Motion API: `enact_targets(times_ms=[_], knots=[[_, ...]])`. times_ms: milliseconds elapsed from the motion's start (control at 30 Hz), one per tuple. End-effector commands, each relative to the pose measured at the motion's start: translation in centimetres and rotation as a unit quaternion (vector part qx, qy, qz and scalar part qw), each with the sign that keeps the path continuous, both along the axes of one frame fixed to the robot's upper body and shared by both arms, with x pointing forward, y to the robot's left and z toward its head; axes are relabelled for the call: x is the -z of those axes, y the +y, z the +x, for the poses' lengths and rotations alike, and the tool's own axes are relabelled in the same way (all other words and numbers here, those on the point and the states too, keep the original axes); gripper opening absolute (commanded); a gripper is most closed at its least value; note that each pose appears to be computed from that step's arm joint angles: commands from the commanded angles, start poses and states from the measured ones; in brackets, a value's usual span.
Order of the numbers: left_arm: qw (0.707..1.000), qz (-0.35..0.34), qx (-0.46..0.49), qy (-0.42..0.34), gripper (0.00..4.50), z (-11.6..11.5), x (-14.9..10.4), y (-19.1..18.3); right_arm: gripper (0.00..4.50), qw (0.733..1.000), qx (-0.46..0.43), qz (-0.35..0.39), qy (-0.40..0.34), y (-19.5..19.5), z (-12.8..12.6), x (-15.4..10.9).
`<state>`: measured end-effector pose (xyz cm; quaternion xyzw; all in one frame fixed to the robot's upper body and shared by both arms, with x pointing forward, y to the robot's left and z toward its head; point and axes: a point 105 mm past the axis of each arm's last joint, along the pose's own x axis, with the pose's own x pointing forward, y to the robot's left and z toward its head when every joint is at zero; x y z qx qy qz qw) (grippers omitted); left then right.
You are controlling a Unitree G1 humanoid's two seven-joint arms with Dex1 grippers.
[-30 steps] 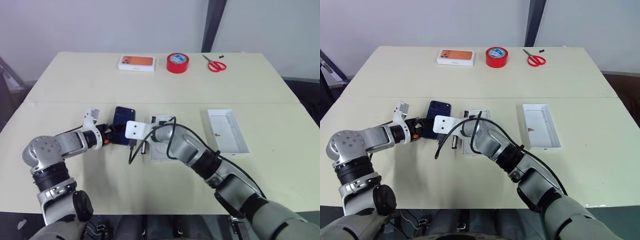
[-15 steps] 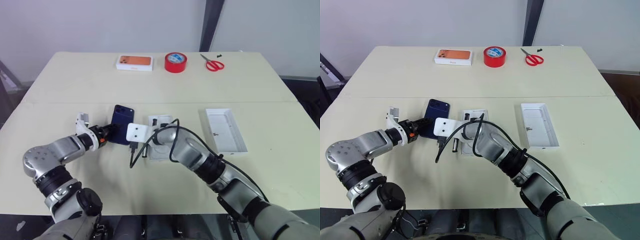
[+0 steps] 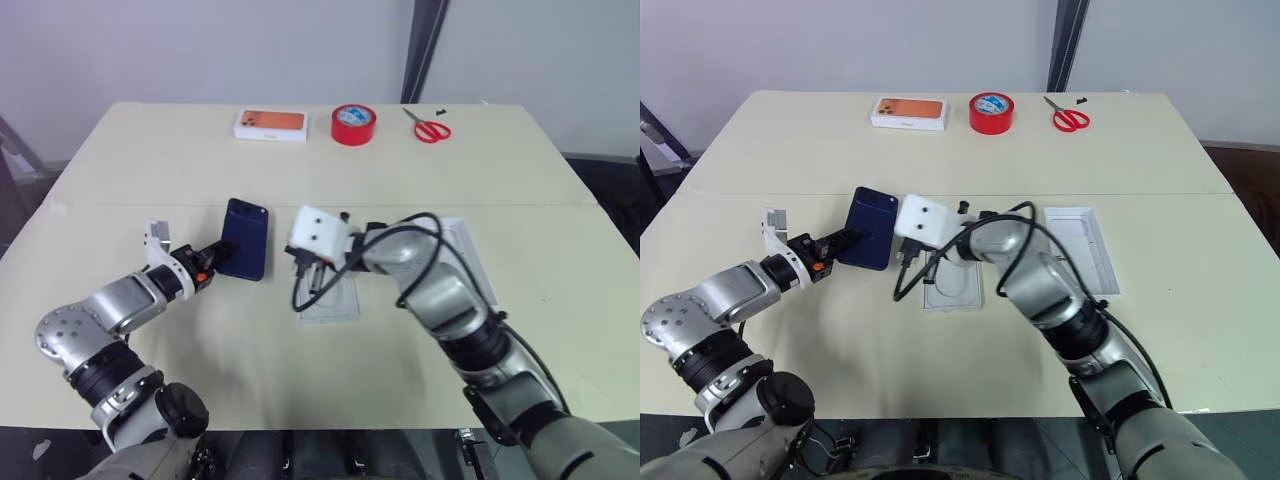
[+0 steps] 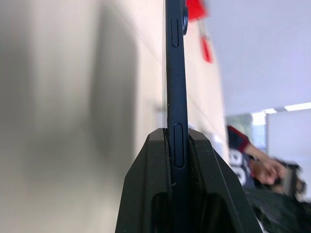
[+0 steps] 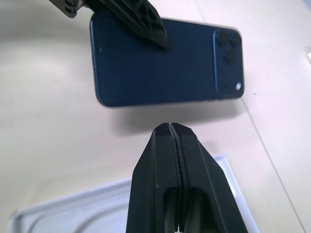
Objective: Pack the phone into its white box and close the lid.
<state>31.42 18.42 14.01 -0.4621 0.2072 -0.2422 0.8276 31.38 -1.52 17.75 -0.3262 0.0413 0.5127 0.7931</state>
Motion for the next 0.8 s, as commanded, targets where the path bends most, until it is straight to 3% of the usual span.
enact_targets(times_ms=[33,300,600,700,800], knots=[[0.995,-0.021,0.073,-0.059,0.08,-1.8,-1.7,-4.0,0.00,1.000,-0.021,0.019,-0.004,-2.6,-1.2,-1.1],[0.992,-0.078,0.099,0.029,0.08,-3.6,0.7,-10.3,0.00,1.000,0.022,-0.018,0.012,-7.7,-0.8,0.9],[0.989,-0.081,0.091,0.085,0.08,-3.5,1.5,-10.9,0.00,1.000,0.024,-0.015,0.011,-7.5,-0.8,1.1],[0.989,-0.077,0.097,0.081,1.22,-3.5,1.3,-11.1,0.00,0.999,0.026,-0.016,0.012,-7.5,-0.8,1.3],[0.989,-0.073,0.102,0.073,2.68,-3.7,1.0,-11.0,0.00,0.999,0.032,-0.020,0.013,-7.6,-0.6,1.5]])
